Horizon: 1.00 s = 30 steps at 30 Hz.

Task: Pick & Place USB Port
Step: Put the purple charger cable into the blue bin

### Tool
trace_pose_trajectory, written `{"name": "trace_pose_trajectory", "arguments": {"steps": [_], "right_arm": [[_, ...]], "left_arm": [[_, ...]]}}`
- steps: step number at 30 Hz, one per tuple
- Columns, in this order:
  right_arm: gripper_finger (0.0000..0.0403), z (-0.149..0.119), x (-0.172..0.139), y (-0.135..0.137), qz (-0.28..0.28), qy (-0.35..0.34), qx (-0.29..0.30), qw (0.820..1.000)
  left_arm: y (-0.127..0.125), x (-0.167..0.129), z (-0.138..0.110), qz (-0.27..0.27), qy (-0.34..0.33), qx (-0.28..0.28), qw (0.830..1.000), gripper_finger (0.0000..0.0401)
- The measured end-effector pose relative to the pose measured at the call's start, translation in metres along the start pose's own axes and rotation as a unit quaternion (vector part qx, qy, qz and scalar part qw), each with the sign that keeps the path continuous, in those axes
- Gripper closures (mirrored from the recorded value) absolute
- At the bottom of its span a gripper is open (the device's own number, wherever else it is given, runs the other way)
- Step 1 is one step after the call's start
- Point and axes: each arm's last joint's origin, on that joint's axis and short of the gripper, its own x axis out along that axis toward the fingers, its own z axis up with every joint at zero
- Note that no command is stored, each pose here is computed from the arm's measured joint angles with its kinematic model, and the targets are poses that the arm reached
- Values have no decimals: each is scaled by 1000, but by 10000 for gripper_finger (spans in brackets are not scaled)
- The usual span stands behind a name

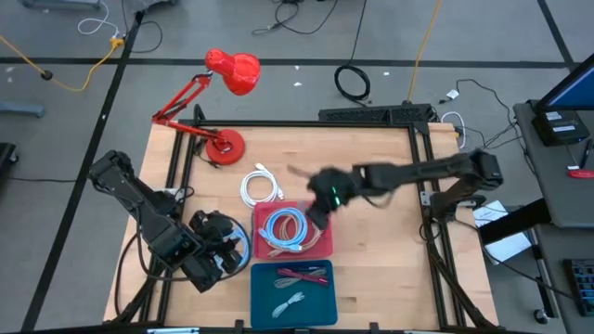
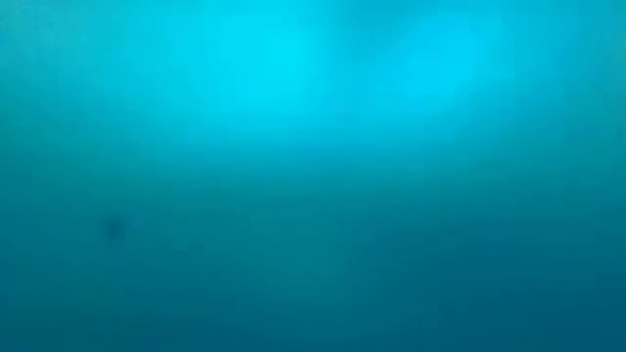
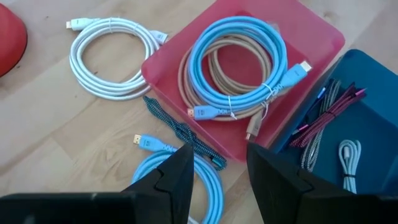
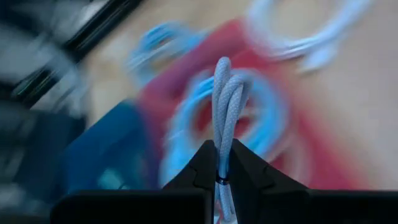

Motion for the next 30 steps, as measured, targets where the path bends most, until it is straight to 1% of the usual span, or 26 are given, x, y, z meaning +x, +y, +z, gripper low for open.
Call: {"name": "trace_pose_trajectory", "arguments": {"steps": [3,5,8,12,15,18,20,21,23,25,28,30], "right_arm": [[390,-28,-4,37,46,32,-49,997],[390,-46,-4,58,63,43,-57,995],[390,-69,-1,78,58,49,-53,996],[390,-91,12,95,53,47,-50,996],[390,-96,22,112,55,48,-57,996],[390,-102,33,132,56,61,-91,992],[390,-101,42,147,60,66,-112,990],[390,-103,45,152,50,76,-127,988],[390,-108,53,159,14,100,-155,983],[390,-113,63,165,-3,122,-177,977],[390,-126,78,164,-35,160,-214,963],[390,-134,87,164,-39,175,-229,957]], "left_arm": [[0,0,0,1,1,-1,1000,249],[1,0,0,3,-1,-7,1000,249],[1,1,2,3,-10,-46,999,249],[-1,1,4,-6,-31,-113,993,249],[-5,0,4,-26,-43,-146,988,249],[-11,-1,5,-54,-56,-180,981,249],[-16,-1,4,-74,-66,-188,977,249],[-18,-1,5,-82,-68,-191,976,249],[-22,-2,4,-97,-69,-196,973,249],[-27,-1,4,-112,-71,-202,970,249],[-34,-1,3,-131,-73,-199,968,249],[-37,-1,1,-139,-73,-196,968,249]]}}
